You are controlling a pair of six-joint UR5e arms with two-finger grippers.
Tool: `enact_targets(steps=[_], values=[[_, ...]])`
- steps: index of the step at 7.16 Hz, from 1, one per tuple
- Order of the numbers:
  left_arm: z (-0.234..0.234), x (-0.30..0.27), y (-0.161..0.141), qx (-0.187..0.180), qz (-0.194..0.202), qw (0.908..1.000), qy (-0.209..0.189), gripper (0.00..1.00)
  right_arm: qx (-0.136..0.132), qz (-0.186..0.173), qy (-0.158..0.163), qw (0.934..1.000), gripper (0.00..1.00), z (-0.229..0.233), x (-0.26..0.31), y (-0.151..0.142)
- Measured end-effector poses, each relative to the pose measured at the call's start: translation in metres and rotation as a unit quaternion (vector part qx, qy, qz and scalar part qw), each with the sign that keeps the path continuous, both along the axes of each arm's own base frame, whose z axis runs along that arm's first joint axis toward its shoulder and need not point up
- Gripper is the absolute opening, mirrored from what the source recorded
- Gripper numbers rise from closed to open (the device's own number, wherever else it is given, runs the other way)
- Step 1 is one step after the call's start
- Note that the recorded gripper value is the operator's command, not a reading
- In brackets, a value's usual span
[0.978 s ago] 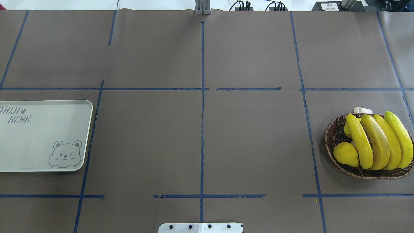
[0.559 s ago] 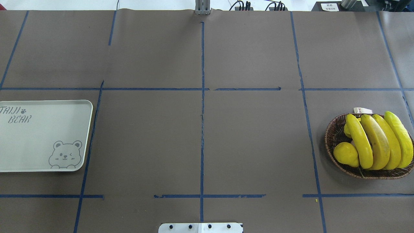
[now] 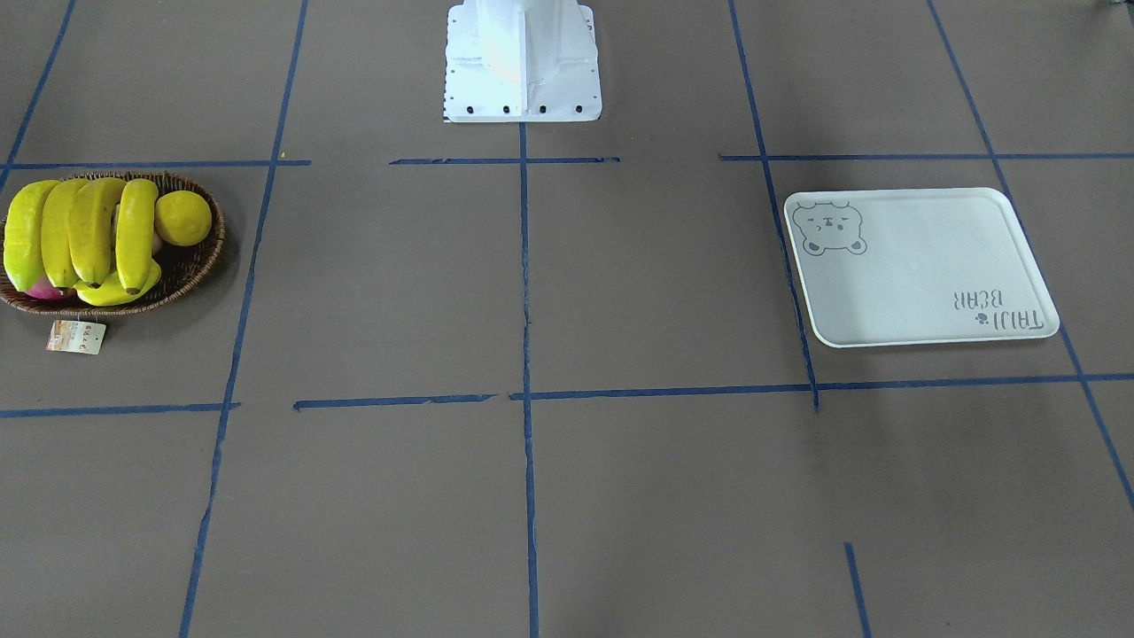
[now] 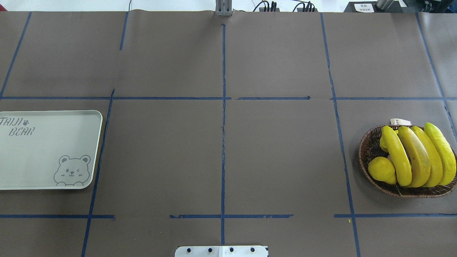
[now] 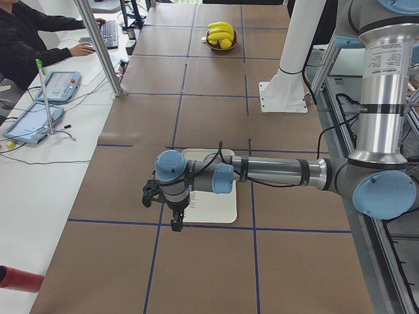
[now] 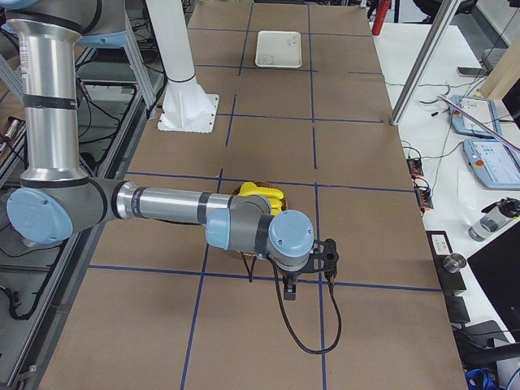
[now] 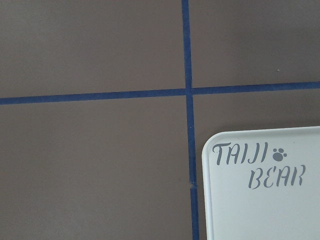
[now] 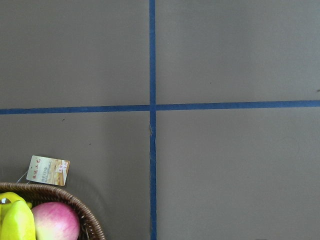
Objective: Transfer all bananas from basket to plate
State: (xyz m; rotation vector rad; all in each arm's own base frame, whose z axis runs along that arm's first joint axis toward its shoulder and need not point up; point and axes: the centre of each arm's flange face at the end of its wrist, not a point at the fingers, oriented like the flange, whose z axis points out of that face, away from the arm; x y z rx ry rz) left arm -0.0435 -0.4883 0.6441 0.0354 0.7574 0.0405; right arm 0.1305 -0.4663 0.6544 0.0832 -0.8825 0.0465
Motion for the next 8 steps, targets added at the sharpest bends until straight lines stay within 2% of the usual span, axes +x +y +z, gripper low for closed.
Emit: enact_targets(steps=[2,4,5,6,7,8], values=[[-0.001,0.000,0.000,0.001,0.000,1.0000,0.000,1.00,0.024,0.002,0.002,0.9997,0.99,-0.017,-0.001,0.001],[-0.002,0.000,0.000,0.002,0.000,1.0000,0.001,1.00,0.037,0.011,0.006,0.9992,0.99,-0.056,-0.020,0.008],[-0.002,0.000,-0.002,-0.001,-0.003,1.0000,0.001,1.00,0.033,0.005,0.020,0.9992,1.00,-0.074,-0.044,0.006],[-0.002,0.001,-0.004,-0.006,-0.009,0.9999,0.001,1.00,0.009,0.009,0.036,0.9993,1.00,-0.090,-0.077,0.000],[-0.001,0.000,-0.004,-0.010,-0.012,0.9999,0.001,1.00,-0.013,0.019,0.037,0.9990,0.99,-0.100,-0.105,0.000],[0.002,0.000,-0.002,-0.012,-0.013,0.9998,0.001,1.00,-0.009,0.023,0.032,0.9992,0.99,-0.099,-0.121,0.012]])
